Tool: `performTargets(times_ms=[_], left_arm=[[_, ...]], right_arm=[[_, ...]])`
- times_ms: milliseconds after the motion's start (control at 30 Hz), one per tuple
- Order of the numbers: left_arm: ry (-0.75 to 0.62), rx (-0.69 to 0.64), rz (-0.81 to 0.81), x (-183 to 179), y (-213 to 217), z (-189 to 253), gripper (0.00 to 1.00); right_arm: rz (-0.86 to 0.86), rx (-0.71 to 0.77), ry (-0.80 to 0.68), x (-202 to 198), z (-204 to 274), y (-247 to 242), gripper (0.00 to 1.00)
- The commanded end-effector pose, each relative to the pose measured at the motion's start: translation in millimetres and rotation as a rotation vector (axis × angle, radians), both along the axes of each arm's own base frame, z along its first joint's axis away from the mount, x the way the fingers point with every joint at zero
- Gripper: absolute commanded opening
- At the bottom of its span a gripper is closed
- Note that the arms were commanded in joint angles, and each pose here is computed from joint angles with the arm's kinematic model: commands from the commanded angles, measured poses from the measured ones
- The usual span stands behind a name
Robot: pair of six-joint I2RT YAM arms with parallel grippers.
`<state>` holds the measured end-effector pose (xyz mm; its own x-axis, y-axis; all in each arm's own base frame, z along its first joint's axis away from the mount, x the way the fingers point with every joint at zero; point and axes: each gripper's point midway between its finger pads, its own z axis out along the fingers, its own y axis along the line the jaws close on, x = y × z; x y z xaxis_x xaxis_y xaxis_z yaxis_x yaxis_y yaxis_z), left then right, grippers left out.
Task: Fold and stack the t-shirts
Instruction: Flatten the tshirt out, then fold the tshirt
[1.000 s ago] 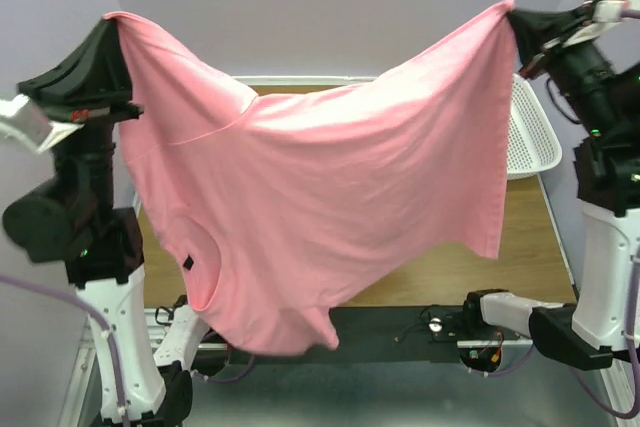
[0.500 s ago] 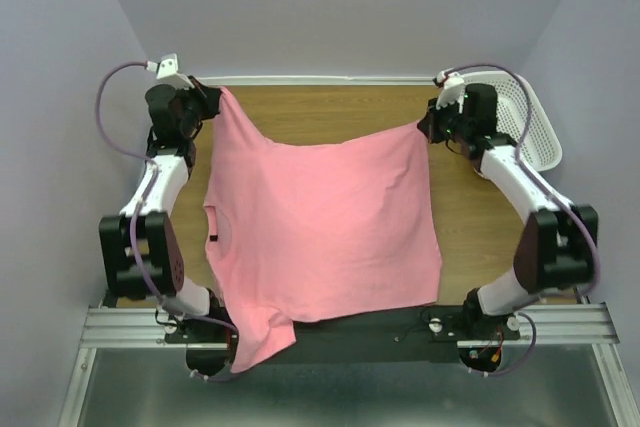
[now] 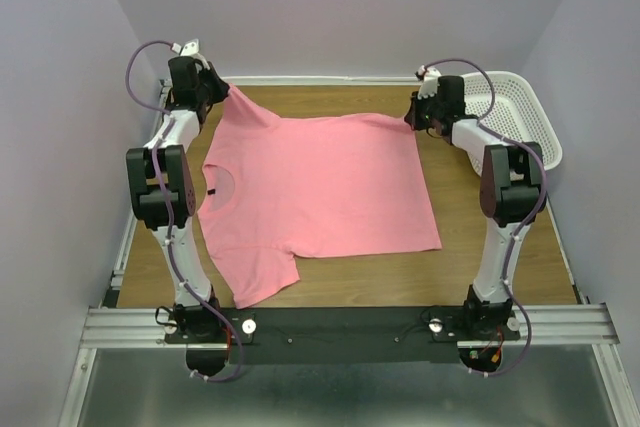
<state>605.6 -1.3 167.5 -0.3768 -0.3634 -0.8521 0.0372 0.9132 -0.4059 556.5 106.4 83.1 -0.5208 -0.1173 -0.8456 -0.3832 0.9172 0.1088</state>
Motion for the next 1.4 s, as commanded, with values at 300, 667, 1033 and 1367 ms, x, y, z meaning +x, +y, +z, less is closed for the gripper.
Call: performTargets(times_ms=[300, 667, 1033, 1367], left_arm=[[-0.04, 0.091, -0.035, 8, 6, 22, 0.0], [-0.082, 0.103, -0.077, -15, 2, 39, 0.0], [-0.131, 0.089, -0.097, -51, -7, 55, 0.0], [-0.129, 0.088, -0.095, -74, -9, 57, 0.0]], right_arm=[[-0.067, 0.074, -0.101, 43, 34, -26, 0.01], [0.0, 0.156, -0.058, 43, 20, -12, 0.01], [0.01, 0.175, -0.052, 40, 21, -16, 0.01], [0.045, 0.187, -0.055, 28, 30, -15, 0.01]])
